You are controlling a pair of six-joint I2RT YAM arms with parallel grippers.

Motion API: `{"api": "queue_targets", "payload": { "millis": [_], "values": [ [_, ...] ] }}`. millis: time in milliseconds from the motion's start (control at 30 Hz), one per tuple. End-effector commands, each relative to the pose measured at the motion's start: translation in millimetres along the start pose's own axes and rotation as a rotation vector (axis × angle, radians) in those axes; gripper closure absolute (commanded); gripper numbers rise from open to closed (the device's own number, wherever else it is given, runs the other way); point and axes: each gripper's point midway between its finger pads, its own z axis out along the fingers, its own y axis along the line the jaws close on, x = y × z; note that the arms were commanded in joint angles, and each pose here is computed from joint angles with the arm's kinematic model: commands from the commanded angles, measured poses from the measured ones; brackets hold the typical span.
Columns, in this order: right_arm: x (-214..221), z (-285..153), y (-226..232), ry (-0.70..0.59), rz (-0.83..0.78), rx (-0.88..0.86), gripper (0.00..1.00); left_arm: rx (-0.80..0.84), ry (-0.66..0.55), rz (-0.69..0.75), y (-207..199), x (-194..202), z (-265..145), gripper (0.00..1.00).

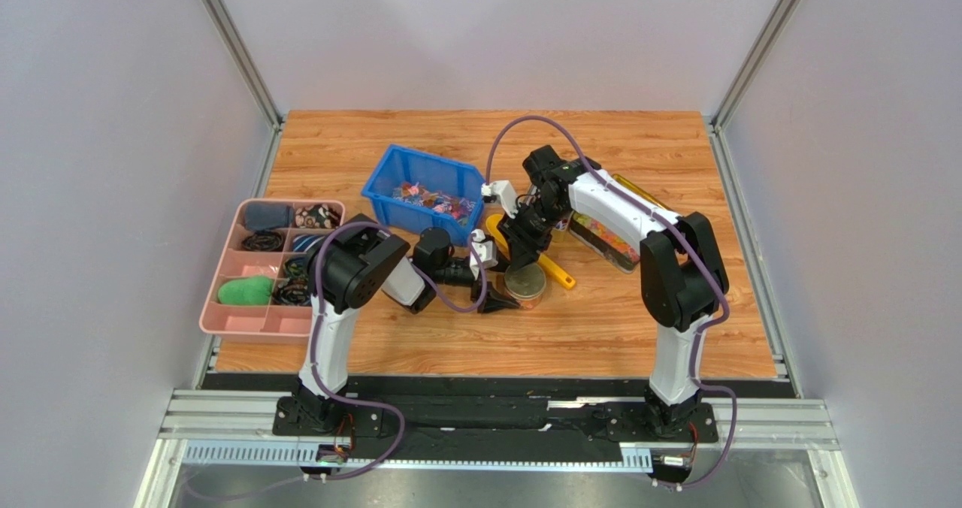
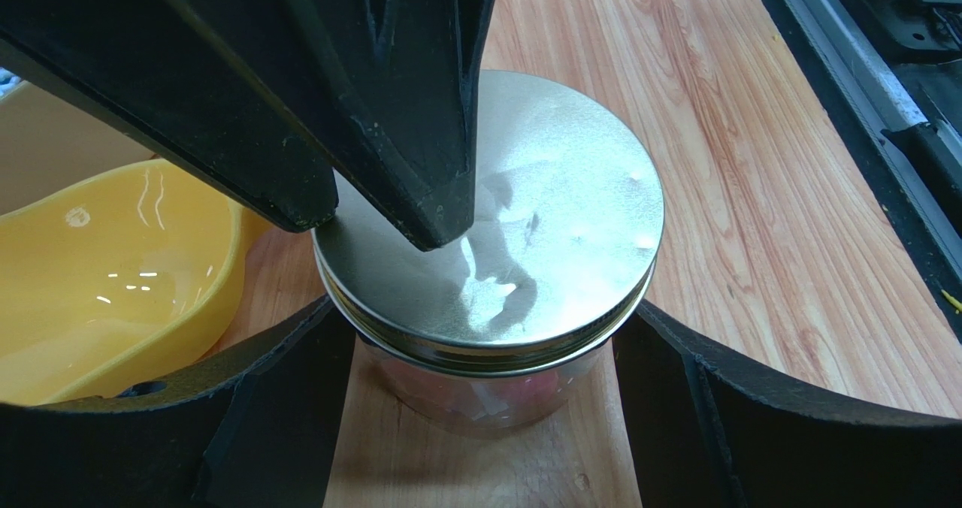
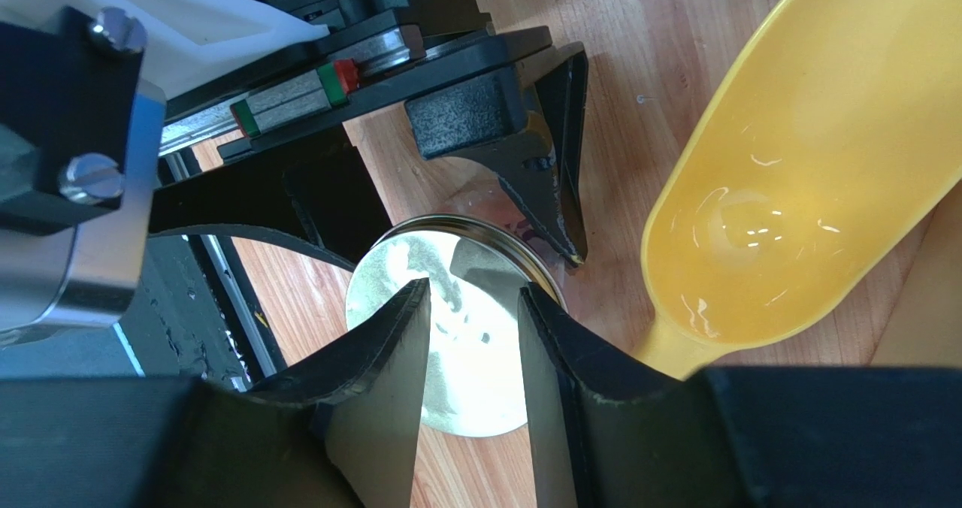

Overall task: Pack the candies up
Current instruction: Screw the bottle lid onto the packing bottle.

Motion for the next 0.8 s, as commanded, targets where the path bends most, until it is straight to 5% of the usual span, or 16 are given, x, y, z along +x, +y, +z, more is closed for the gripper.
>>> {"api": "queue_targets", "payload": {
  "millis": [0, 767],
  "values": [
    [-6.2, 2.4, 1.8, -0.031, -0.007, -0.014, 0.62, -0.010, 0.005, -0.025, 2.6, -0.7, -1.0, 0.27],
    [-8.2, 7.5, -11.8, -0.039, -0.015, 0.026, 0.60, -0.010, 0.005, -0.033, 3.2, -0.7, -1.0, 0.27]
  ]
}}
